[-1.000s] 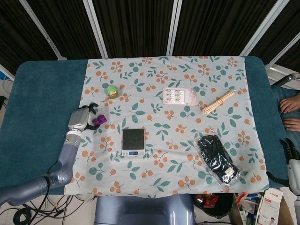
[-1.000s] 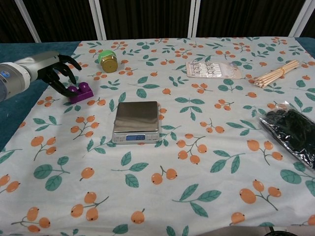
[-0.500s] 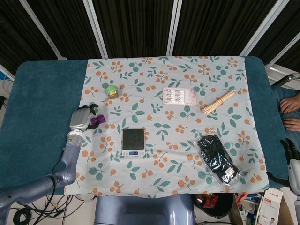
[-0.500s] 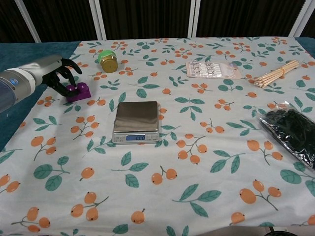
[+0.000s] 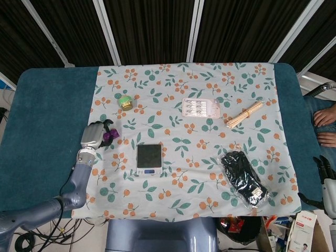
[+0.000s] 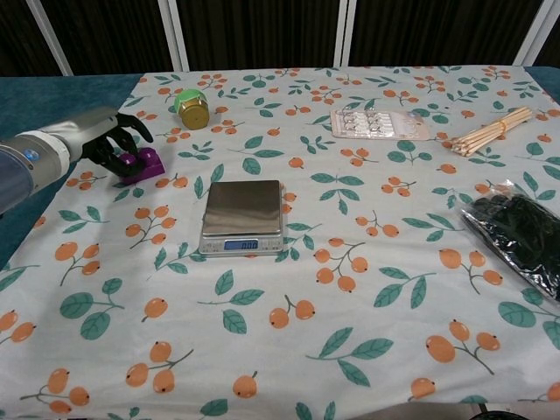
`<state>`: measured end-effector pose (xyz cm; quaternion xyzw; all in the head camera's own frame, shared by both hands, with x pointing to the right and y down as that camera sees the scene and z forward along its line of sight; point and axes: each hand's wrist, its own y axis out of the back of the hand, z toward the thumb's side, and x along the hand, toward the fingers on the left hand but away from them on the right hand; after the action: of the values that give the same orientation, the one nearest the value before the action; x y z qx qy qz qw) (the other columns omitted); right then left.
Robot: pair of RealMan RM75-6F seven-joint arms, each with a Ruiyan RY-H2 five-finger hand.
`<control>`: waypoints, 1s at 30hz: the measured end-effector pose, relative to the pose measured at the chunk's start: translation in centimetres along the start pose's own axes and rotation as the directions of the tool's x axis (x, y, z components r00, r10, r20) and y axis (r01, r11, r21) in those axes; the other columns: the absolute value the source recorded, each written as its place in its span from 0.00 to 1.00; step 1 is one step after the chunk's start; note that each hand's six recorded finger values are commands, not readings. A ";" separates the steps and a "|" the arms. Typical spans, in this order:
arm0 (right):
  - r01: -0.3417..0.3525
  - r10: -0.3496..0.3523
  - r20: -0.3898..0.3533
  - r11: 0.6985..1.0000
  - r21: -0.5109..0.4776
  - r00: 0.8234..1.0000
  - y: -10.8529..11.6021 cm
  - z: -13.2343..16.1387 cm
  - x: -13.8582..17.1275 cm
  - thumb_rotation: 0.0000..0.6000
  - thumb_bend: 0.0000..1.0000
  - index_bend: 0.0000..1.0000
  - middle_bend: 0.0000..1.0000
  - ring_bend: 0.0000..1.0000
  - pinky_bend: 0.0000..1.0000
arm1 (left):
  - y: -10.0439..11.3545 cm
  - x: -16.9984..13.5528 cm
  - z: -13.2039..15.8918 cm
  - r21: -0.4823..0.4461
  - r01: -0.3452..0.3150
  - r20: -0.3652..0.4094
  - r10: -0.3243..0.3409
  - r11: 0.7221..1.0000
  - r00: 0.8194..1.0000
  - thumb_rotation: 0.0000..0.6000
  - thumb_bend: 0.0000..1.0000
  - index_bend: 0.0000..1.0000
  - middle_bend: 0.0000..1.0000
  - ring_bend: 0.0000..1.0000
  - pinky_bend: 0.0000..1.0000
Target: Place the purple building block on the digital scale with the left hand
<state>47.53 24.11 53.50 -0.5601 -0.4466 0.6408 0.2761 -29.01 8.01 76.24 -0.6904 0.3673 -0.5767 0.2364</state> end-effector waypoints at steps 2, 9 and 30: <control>0.001 -0.001 -0.001 1.000 -0.001 1.000 0.0 0.0 0.0 1.00 0.08 0.04 0.01 0.17 0.19 | 0.0 0.0 -0.2 0.015 -0.005 -0.003 0.005 1.000 1.000 1.00 0.44 0.28 0.50 0.23 0.25; -0.004 0.004 -0.002 1.000 -0.003 1.000 0.0 0.1 0.0 1.00 0.08 0.04 0.01 0.17 0.19 | 0.6 -0.1 0.1 -0.024 -0.019 0.006 0.019 1.000 1.000 1.00 0.44 0.29 0.50 0.23 0.25; -0.002 0.002 0.004 1.000 -0.003 1.000 0.1 0.0 0.0 1.00 0.08 0.04 0.01 0.17 0.19 | 0.0 -6.6 7.7 -0.028 0.077 0.358 -0.062 0.997 0.932 1.00 0.44 0.29 0.50 0.23 0.25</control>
<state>47.51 24.12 53.42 -0.5597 -0.4475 0.6415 0.2737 -21.93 12.40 70.36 -0.8008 0.3058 -0.4421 0.2641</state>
